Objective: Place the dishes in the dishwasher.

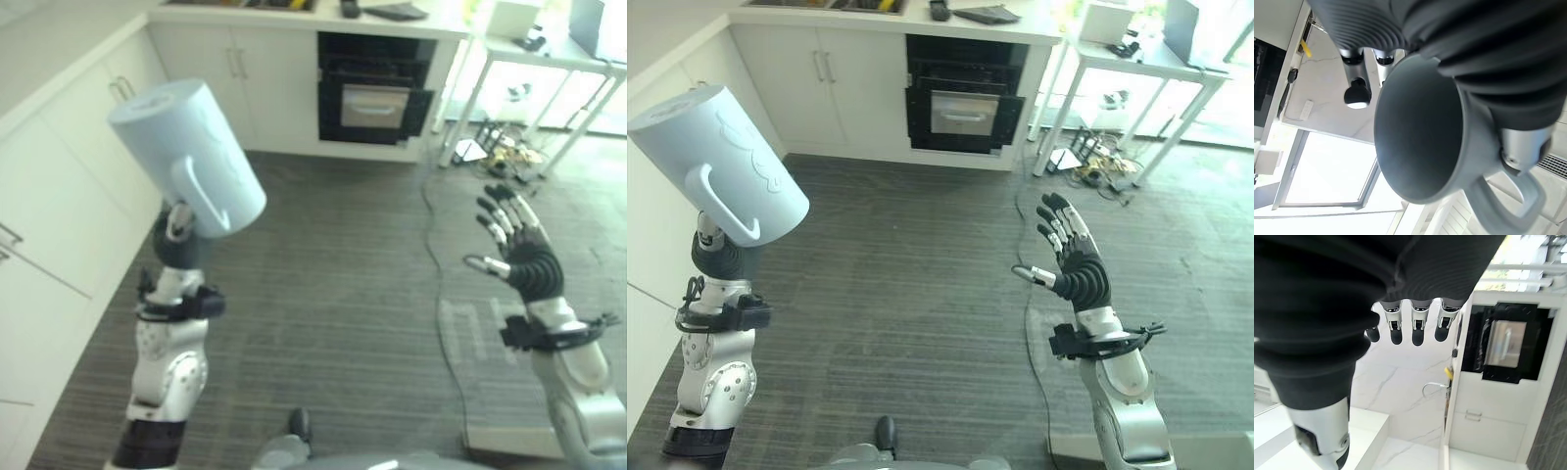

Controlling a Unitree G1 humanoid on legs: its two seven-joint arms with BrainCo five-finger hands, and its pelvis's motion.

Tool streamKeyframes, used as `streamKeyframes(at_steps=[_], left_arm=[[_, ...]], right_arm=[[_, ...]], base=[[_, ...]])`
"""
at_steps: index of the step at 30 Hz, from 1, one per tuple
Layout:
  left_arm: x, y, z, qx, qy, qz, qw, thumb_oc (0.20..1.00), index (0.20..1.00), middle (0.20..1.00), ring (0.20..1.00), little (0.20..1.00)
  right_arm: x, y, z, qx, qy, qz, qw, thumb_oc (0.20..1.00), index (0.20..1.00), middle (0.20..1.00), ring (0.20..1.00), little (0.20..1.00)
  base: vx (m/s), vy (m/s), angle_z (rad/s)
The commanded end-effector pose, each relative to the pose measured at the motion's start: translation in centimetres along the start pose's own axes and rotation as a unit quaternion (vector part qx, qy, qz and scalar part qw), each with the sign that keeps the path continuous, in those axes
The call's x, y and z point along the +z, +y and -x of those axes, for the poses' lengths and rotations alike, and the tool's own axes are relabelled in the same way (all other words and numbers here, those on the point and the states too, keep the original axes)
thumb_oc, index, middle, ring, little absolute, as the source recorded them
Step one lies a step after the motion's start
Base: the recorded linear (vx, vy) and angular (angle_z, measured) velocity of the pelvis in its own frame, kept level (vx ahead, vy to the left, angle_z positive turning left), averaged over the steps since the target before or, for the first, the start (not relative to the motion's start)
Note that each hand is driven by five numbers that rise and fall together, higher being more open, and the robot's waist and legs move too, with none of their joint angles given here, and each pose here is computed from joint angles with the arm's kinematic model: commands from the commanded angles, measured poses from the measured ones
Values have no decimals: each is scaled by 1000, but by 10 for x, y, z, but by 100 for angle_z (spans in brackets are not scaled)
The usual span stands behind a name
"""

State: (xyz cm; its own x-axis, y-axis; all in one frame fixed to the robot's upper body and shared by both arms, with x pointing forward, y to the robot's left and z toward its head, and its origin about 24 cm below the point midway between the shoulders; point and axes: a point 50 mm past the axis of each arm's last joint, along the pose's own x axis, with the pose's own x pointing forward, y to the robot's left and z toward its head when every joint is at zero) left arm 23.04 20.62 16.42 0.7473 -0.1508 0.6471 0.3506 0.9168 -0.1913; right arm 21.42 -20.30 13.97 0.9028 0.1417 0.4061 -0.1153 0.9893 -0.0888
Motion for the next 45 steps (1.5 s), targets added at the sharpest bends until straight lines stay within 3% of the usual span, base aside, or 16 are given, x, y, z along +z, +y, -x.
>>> streamKeyframes(at_steps=[1, 16, 26, 39, 45], left_arm=[[13, -7, 2, -22, -16, -28, 999, 200, 200, 200, 200, 200], [18, -9, 6, -11, -20, -47, 999, 200, 200, 200, 200, 200], [11, -9, 13, -4, -16, 9, 1000, 200, 200, 200, 200, 200], [12, 6, 32, 28, -25, 9, 999, 200, 200, 200, 200, 200], [13, 4, 17, 6, -25, -11, 1000, 200, 200, 200, 200, 200]], right_arm=[[4, 1, -6, 14, -23, 20, 999, 1000, 1000, 1000, 1000, 1000], [9, -7, 2, 15, -31, 7, 999, 1000, 1000, 1000, 1000, 1000], [7, -14, 0, 23, -7, 32, 999, 1000, 1000, 1000, 1000, 1000], [4, -12, 4, 76, 4, 49, 996, 1000, 1000, 1000, 1000, 1000], [6, -6, -4, 67, -6, 36, 997, 1000, 1000, 1000, 1000, 1000]], base=[[244, 155, -24], [334, -205, 0], [279, -276, -16], [281, 144, -21], [324, 289, -10]])
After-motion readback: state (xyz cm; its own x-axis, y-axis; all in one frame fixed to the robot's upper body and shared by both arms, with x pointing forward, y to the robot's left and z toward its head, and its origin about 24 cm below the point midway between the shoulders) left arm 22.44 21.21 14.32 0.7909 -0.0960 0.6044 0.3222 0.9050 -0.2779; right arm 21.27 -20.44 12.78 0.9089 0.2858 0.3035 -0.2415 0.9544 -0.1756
